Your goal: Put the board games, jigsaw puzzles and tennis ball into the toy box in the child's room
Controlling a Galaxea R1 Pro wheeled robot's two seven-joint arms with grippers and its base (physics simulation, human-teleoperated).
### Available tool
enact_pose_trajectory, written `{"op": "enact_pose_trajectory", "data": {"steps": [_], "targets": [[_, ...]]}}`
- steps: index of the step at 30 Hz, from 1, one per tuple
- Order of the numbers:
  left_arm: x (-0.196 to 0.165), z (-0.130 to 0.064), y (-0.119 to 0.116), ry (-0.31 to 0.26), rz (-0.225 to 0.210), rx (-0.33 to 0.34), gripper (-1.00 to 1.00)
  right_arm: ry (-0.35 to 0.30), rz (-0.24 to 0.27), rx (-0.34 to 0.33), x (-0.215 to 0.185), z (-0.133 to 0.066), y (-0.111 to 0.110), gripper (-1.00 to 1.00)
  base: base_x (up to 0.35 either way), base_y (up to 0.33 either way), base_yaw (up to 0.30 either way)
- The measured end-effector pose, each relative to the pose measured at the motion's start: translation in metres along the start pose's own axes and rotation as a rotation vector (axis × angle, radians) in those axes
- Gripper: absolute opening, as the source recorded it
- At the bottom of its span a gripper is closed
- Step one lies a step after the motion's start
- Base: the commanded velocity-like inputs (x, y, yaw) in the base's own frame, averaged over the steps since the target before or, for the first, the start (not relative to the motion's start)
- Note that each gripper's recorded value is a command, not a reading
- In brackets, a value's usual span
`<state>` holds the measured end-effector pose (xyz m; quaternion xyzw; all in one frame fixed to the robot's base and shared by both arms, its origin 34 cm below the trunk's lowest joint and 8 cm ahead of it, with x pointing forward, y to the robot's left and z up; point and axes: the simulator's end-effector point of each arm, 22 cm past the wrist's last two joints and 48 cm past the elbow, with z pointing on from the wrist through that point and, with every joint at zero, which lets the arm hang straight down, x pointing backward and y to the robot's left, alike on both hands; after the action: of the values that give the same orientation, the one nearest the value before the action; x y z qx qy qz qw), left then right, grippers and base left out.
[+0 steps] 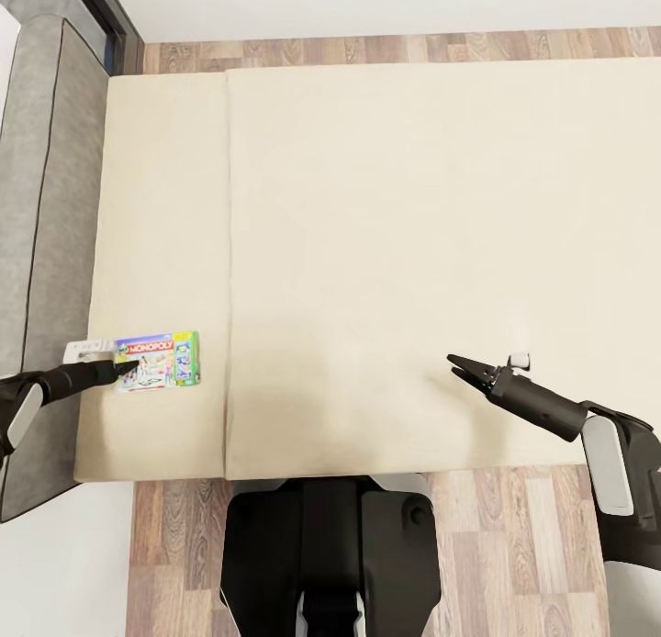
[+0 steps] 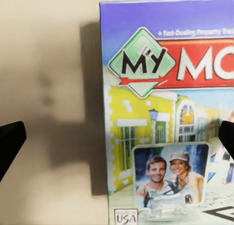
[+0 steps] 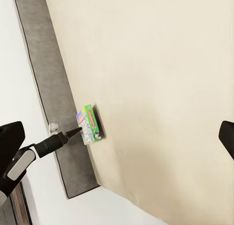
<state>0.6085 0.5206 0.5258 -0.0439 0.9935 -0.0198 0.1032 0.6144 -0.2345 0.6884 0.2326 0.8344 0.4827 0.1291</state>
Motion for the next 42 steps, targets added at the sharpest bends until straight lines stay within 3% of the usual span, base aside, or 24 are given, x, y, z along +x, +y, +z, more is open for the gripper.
{"op": "enact_pose_trajectory", "data": {"steps": [19, 42], "targets": [[0.001, 0.001, -0.004, 0.003, 0.0, 0.012, 1.0, -0.001, 0.0, -0.002, 0.0, 0.0, 0.001, 1.0, 0.0, 0.0, 0.0], [0.004, 0.006, -0.035, 0.006, -0.016, 0.111, 1.0, -0.001, -0.004, -0.001, -0.001, 0.0, 0.001, 1.0, 0.0, 0.0, 0.0]]}}
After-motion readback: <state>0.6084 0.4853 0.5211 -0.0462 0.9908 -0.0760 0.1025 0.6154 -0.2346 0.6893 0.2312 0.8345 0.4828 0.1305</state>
